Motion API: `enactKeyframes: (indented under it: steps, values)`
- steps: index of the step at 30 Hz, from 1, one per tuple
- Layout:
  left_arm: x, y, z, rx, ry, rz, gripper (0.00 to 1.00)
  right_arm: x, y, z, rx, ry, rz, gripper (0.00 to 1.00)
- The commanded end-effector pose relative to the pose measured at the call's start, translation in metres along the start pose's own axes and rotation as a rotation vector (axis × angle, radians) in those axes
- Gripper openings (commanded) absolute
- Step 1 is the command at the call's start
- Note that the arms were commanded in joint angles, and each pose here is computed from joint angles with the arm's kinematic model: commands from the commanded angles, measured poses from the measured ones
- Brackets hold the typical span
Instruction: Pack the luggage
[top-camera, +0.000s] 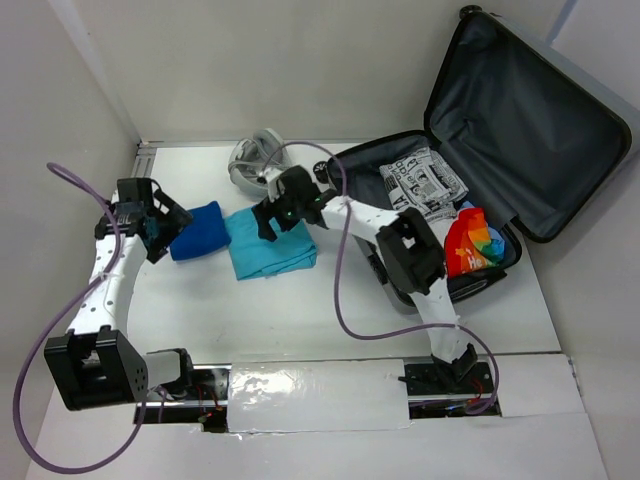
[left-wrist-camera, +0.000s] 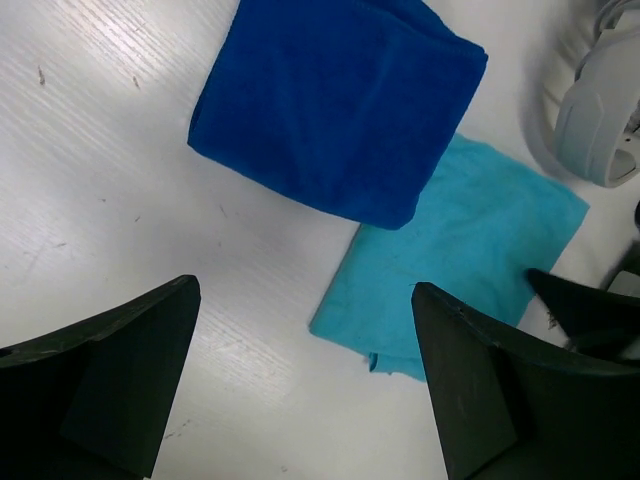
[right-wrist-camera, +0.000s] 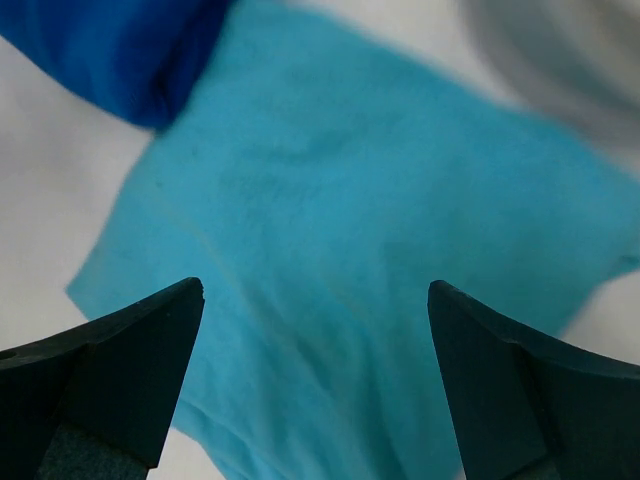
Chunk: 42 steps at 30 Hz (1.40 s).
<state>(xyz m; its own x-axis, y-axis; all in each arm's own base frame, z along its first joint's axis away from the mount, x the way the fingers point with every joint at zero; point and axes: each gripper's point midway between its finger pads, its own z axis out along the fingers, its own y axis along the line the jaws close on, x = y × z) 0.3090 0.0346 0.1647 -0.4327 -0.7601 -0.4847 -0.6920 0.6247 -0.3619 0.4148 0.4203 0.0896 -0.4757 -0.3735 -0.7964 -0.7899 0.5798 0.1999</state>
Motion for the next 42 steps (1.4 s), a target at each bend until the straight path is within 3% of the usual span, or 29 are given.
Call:
enactKeyframes:
  steps: [1, 7, 11, 15, 20, 22, 27, 31, 35, 42]
  values:
    - [-0.009, -0.010, 0.003, 0.071, -0.054, -0.061, 1.00, 0.015, 0.009, 0.014, 0.030, 0.069, 0.000, 1.00]
    - [-0.026, -0.004, 0.041, 0.042, -0.060, -0.075, 1.00, 0.038, 0.012, 0.026, 0.060, 0.109, 0.011, 1.00]
    - [-0.031, 0.022, 0.070, -0.065, -0.016, -0.036, 1.00, 0.015, 0.021, 0.018, 0.085, 0.062, -0.025, 1.00]
    - [-0.040, 0.049, 0.094, -0.143, -0.003, -0.026, 0.90, -0.009, 0.026, 0.015, 0.072, 0.002, -0.025, 1.00]
    - [-0.033, 0.039, 0.116, -0.021, 0.038, -0.007, 0.73, -0.064, 0.055, 0.028, -0.011, -0.111, -0.029, 1.00]
    - [-0.027, 0.038, 0.124, -0.003, 0.056, 0.001, 0.68, -0.064, 0.066, 0.042, -0.012, -0.112, -0.042, 1.00]
    - [-0.016, 0.033, 0.136, 0.051, 0.094, 0.021, 0.64, -0.097, 0.079, 0.068, -0.043, -0.220, -0.017, 0.98]
    - [-0.009, 0.045, 0.145, -0.003, 0.115, 0.019, 0.55, -0.085, 0.070, 0.104, -0.060, -0.224, 0.033, 0.96]
    - [-0.007, 0.048, 0.151, -0.028, 0.137, 0.017, 0.50, -0.098, 0.062, 0.118, -0.071, -0.338, 0.028, 0.95]
    - [0.004, 0.060, 0.162, -0.075, 0.183, 0.015, 0.41, -0.090, 0.055, 0.144, -0.110, -0.396, 0.032, 0.95]
